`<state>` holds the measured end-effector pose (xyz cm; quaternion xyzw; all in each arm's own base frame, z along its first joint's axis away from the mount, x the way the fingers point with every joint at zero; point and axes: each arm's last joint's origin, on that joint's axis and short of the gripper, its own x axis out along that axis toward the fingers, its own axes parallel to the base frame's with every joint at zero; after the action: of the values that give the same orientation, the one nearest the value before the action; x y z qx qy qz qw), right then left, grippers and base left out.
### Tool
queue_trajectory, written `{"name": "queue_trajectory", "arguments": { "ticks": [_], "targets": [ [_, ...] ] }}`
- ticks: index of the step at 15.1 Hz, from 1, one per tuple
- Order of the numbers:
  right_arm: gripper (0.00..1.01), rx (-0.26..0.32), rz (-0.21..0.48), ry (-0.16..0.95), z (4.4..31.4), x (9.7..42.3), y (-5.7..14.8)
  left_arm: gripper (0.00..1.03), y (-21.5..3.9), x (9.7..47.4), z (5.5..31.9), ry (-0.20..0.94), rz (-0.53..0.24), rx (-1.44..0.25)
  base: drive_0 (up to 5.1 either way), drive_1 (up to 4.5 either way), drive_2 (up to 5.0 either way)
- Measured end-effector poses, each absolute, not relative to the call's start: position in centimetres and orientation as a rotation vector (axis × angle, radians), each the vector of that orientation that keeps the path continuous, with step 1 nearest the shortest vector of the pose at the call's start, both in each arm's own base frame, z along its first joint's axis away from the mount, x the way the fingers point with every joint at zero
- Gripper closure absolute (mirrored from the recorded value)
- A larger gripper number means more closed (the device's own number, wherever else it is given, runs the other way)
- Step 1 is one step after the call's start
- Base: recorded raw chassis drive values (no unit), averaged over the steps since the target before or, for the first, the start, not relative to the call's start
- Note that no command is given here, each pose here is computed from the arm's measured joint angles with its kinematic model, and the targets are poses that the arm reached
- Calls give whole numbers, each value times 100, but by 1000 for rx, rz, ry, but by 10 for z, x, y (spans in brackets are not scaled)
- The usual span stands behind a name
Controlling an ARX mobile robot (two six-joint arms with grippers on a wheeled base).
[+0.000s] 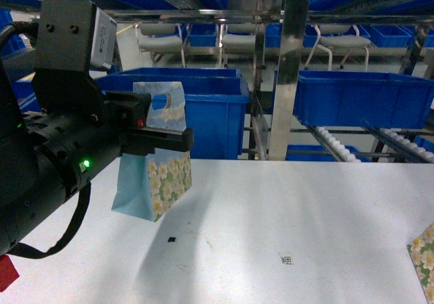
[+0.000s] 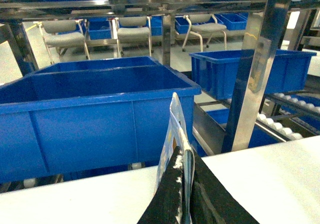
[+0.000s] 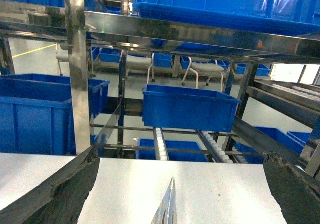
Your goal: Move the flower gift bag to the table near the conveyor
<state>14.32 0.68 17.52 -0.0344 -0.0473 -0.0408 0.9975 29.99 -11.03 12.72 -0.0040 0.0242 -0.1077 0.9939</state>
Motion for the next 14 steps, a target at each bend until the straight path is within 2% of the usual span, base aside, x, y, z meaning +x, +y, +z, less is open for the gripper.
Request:
{"name": "queue_trajectory", "arguments": {
  "ticks": [4,8,14],
  "targets": [
    [3,-69,-82,-95,175,143,7,101,-119,292,117,95,-238,1,0,0,0],
    [3,-69,-82,-95,175,143,7,101,-117,274,90,191,-236,33,0,0,0],
    [3,-69,-82,-95,175,143,7,101,-116,265,87,203,-255,43,0,0,0]
  ]
}}
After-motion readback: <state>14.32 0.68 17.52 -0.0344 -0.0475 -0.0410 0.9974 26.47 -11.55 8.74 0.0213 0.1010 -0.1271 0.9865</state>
